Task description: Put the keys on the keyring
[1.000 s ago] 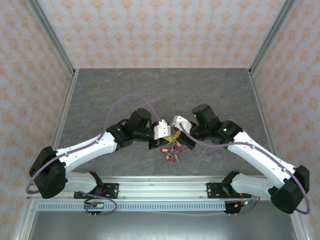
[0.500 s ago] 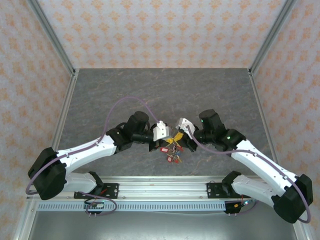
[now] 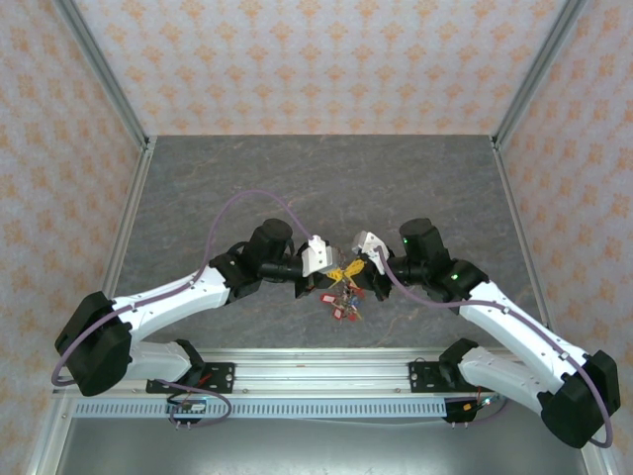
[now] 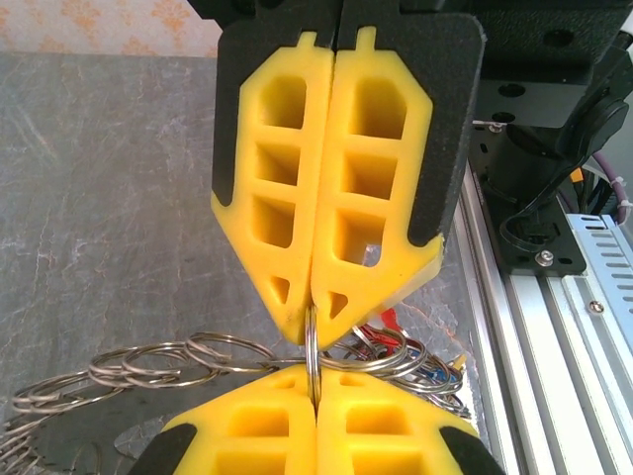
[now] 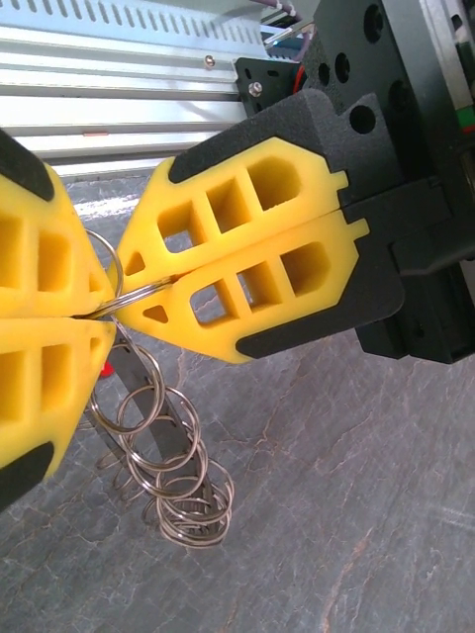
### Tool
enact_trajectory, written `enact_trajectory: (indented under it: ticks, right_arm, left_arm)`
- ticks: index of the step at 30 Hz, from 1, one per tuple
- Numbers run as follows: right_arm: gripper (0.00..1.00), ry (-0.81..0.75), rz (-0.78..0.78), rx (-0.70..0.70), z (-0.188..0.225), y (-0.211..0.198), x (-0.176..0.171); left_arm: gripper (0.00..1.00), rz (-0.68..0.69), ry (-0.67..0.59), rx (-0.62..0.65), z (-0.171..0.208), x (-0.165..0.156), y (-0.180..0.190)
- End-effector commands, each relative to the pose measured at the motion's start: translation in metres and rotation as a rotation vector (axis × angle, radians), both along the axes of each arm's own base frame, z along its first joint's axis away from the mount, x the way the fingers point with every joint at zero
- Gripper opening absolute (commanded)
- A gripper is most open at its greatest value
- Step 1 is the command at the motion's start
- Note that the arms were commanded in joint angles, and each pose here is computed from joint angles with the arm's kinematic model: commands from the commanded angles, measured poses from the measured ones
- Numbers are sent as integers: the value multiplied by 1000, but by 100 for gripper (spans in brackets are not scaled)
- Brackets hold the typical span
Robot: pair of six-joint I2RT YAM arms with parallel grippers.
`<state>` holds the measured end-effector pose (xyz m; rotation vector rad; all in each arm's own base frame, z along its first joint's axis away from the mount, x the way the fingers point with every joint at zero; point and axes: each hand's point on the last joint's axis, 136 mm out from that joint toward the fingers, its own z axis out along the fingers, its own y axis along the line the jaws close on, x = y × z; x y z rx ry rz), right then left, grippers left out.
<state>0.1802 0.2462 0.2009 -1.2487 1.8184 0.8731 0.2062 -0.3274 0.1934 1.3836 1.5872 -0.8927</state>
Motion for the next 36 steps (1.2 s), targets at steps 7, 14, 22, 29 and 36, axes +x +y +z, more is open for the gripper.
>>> enact_trajectory:
  ticks: [7,14,22,29,36]
  right_arm:
    - [1,-22,12,16,12,2,2]
    - [0,-23,24,29,20,4,1]
    - [0,-20,28,9,22,5,4]
    - [0,-27,29,-19,21,4,7]
    - [0,-23,41,-49,23,5,6]
  left_arm:
    - [4,-27,-92,-46,27,0,-3]
    - [8,-20,-93,-1,22,3,-1]
    - [13,-15,-92,30,17,4,0]
    - [16,-19,-86,52,13,4,1]
    - [16,-30,-81,82,10,5,1]
